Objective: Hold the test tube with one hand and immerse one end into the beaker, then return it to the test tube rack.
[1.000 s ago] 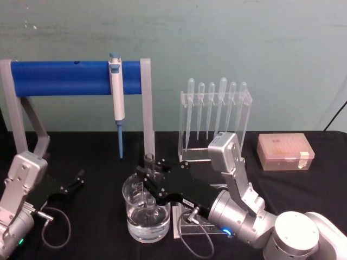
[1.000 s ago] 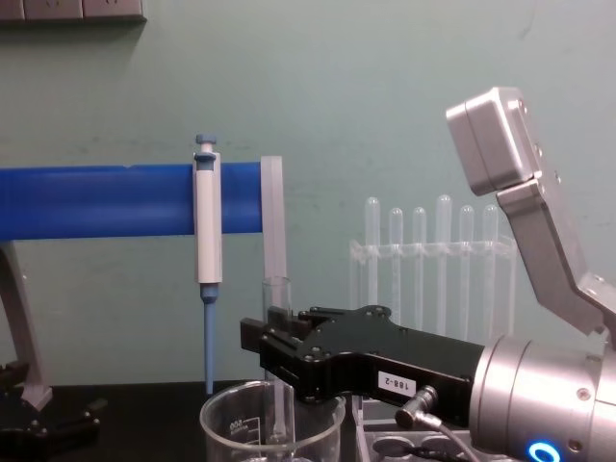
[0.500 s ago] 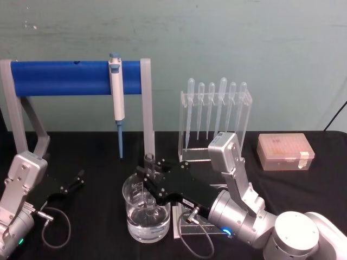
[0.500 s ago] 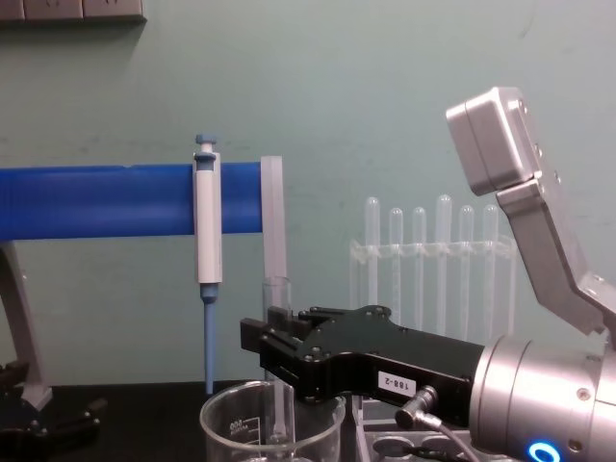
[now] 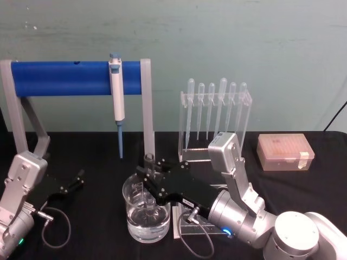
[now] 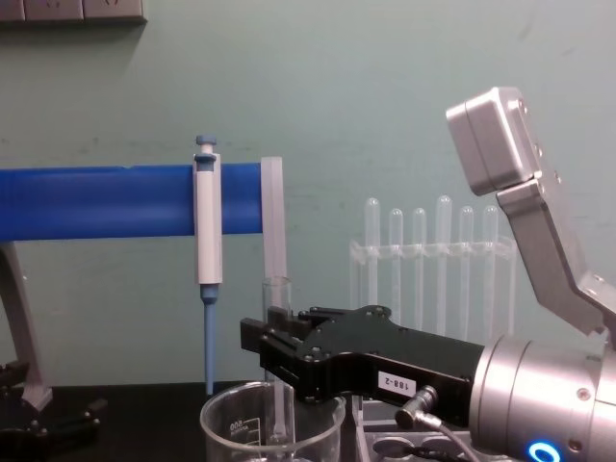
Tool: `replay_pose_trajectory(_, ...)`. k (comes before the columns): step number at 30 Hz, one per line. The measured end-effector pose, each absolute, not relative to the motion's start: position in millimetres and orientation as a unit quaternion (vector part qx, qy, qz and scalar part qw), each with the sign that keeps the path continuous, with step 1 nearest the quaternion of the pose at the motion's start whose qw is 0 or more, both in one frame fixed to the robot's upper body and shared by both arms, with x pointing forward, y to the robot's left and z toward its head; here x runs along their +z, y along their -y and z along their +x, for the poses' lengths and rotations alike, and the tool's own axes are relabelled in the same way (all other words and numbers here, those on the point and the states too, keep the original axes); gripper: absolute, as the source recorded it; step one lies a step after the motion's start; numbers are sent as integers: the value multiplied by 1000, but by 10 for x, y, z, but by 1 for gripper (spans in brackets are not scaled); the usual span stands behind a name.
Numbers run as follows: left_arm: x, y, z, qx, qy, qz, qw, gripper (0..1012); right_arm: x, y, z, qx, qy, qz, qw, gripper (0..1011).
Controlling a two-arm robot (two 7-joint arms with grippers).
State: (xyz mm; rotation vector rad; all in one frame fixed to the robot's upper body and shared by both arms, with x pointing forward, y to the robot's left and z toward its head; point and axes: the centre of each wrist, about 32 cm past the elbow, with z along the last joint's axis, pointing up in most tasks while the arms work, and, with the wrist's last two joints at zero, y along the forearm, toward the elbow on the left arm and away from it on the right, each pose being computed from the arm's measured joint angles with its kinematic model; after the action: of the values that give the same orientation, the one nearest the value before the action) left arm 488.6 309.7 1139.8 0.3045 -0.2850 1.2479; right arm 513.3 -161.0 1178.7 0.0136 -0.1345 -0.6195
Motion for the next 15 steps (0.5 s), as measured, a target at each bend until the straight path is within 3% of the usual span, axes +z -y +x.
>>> replay_pose_trajectory(15,11398,-3097,4886,580,132,141,791,1000,11787,1610,5133,-305,66,7,950,225)
